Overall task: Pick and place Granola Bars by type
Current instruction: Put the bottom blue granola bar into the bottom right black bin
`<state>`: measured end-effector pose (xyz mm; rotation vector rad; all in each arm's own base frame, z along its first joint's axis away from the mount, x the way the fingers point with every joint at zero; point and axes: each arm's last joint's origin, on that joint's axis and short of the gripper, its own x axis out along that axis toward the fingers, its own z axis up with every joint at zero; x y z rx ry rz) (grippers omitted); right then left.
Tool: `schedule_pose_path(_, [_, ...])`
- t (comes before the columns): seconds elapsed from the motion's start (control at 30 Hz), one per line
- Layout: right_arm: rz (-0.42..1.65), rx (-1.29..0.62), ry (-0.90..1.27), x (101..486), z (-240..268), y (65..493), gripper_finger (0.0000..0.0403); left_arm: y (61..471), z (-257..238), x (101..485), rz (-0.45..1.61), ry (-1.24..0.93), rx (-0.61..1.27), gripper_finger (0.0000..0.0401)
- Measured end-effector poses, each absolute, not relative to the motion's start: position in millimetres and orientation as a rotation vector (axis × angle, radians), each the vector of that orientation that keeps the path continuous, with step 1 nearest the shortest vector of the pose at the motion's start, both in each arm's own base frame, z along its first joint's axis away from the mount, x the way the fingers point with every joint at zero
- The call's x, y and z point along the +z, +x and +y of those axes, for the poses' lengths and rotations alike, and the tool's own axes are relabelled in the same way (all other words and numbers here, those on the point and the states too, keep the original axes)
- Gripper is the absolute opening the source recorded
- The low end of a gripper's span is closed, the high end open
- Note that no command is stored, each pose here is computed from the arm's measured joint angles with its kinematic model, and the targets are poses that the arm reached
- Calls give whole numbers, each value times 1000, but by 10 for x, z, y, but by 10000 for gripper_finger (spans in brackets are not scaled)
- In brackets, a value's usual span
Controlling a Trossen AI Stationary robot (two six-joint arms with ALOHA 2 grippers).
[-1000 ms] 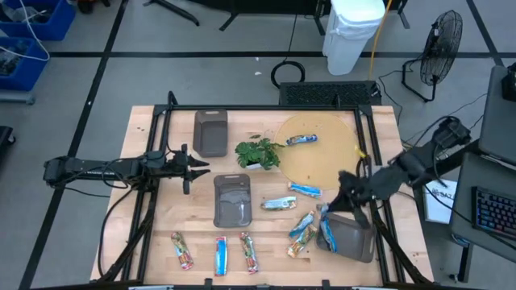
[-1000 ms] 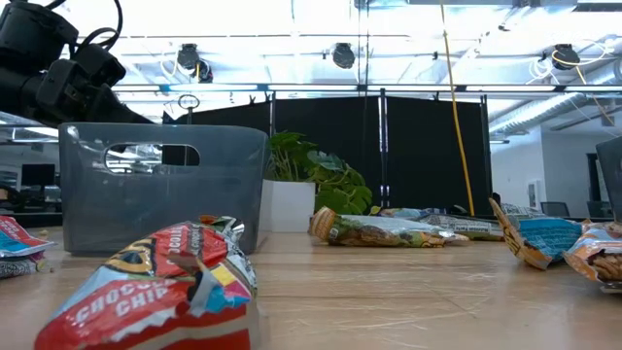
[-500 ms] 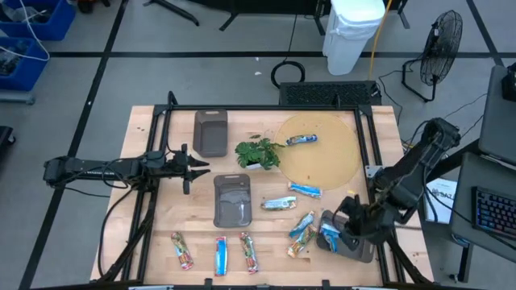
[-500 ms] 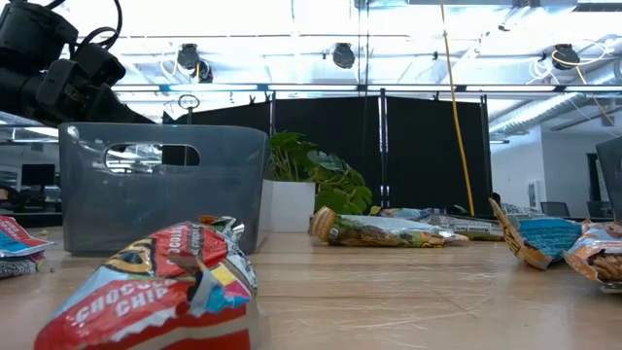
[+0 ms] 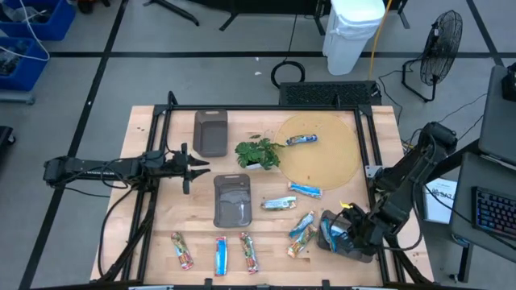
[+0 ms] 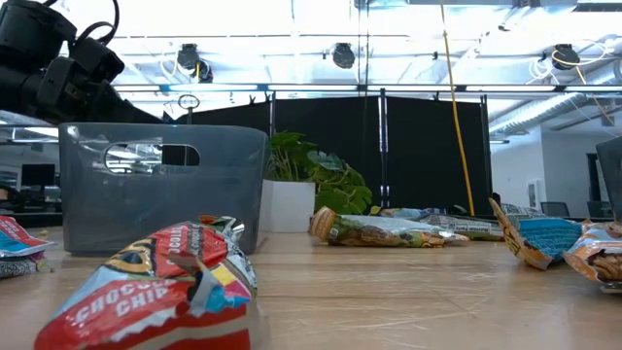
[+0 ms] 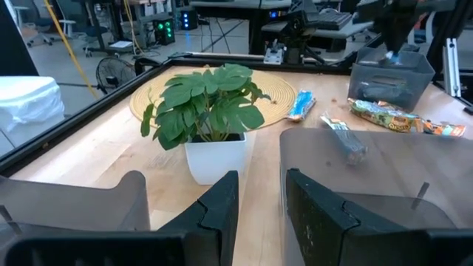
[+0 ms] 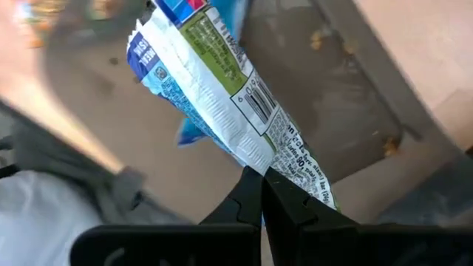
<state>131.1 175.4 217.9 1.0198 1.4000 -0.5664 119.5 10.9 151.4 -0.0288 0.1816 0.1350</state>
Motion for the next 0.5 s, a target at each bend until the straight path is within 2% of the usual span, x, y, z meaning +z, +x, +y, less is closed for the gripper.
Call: schedule_pose_path(0.5, [1387,-529,1089,1593,1650,1233,0,1195,110,1513,182,-24,135,118])
